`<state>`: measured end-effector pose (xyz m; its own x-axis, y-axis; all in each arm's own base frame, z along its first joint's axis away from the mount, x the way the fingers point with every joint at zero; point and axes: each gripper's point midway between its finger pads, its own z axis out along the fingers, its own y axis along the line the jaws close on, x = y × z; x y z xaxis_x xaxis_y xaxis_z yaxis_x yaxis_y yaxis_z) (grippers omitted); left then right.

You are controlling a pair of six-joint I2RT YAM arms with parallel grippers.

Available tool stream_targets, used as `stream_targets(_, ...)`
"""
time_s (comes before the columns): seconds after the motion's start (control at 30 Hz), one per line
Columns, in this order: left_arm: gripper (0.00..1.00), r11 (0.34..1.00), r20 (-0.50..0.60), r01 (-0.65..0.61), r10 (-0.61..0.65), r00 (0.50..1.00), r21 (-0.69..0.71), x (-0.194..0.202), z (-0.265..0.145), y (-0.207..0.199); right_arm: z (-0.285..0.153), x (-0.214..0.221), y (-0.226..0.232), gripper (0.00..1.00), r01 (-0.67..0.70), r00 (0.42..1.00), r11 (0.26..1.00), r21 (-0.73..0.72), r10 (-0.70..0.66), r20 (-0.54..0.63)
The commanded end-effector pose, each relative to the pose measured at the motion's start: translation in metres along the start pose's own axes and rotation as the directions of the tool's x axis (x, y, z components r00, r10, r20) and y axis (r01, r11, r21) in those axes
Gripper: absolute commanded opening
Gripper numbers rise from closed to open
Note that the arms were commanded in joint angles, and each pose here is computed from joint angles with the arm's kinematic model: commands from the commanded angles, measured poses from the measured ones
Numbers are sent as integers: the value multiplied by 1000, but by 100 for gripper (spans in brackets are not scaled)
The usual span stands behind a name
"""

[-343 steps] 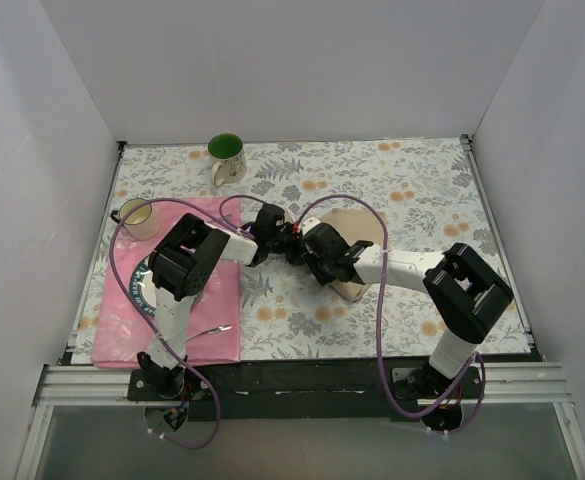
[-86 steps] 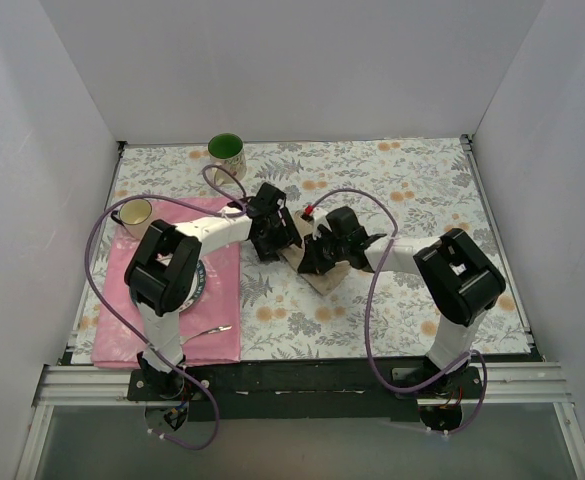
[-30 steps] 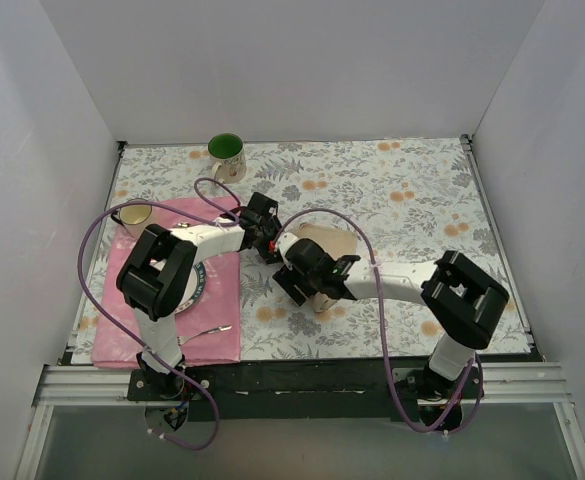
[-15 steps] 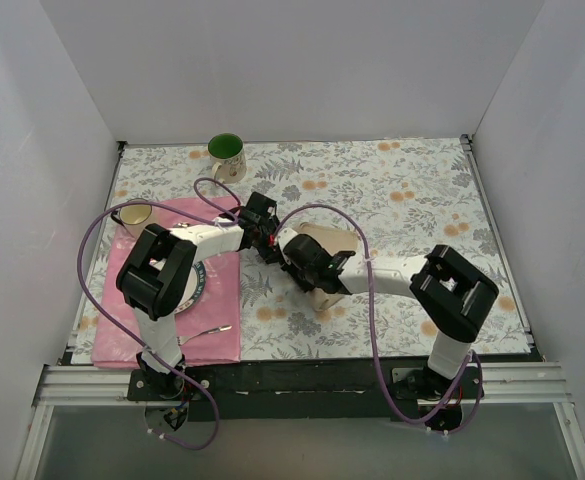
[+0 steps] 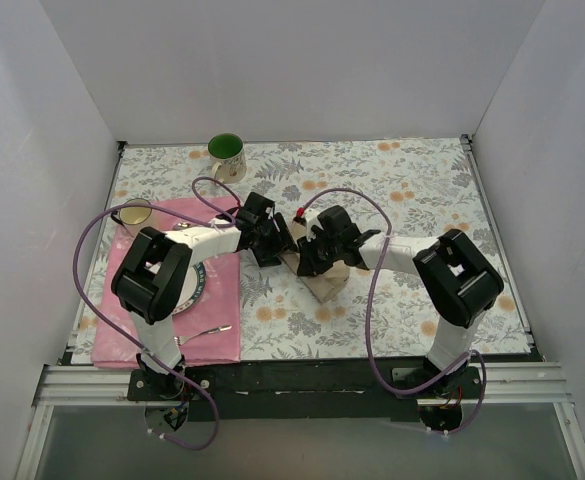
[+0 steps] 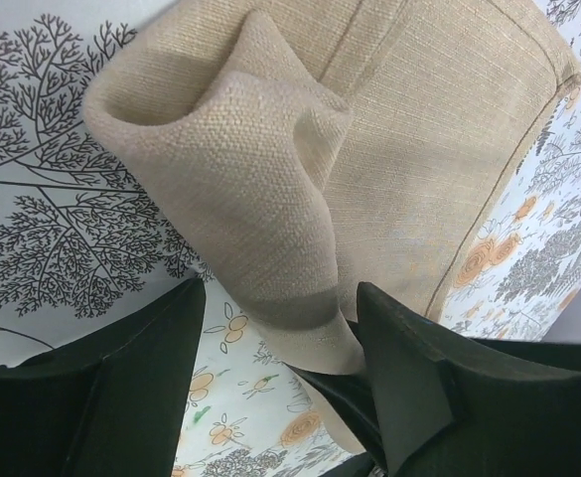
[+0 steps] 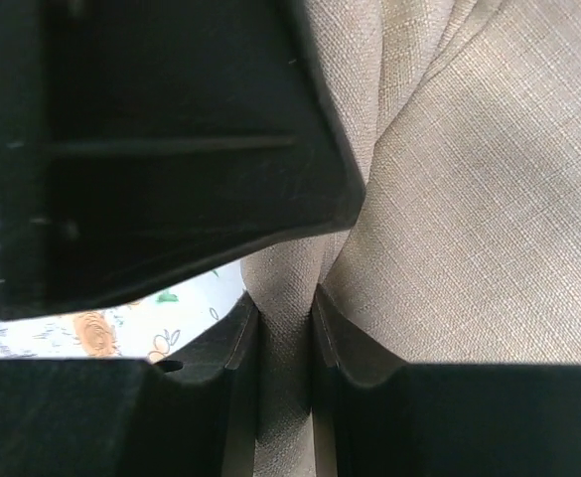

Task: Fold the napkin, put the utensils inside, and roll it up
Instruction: Roll the napkin with the utensil

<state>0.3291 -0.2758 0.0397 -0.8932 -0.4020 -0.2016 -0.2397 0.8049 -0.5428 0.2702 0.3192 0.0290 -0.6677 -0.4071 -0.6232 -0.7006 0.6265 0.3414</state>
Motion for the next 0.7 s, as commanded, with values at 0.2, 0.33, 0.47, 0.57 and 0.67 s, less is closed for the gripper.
stream_targets(0.2,59,999,-26,39,-40,999,-29,9,3,1,-3,11,18,13,-316,944,850,-422,326,-51)
stream_targets(0.33,56,997,-36,40,-42,998,-59,16,11,6,-3,16,11,13,-387,914,805,-449,398,-75)
stream_targets(0.47,48,995,-36,18,-22,999,-101,18,21,14,-2,20,14,15,-452,881,748,-486,461,-109)
stream_targets(0.57,34,991,-9,-10,9,1000,-132,12,27,21,-2,19,14,16,-481,859,715,-507,499,-112)
stream_targets(0.67,20,987,-5,-46,46,999,-155,10,29,26,-1,21,10,19,-479,863,735,-480,495,-102)
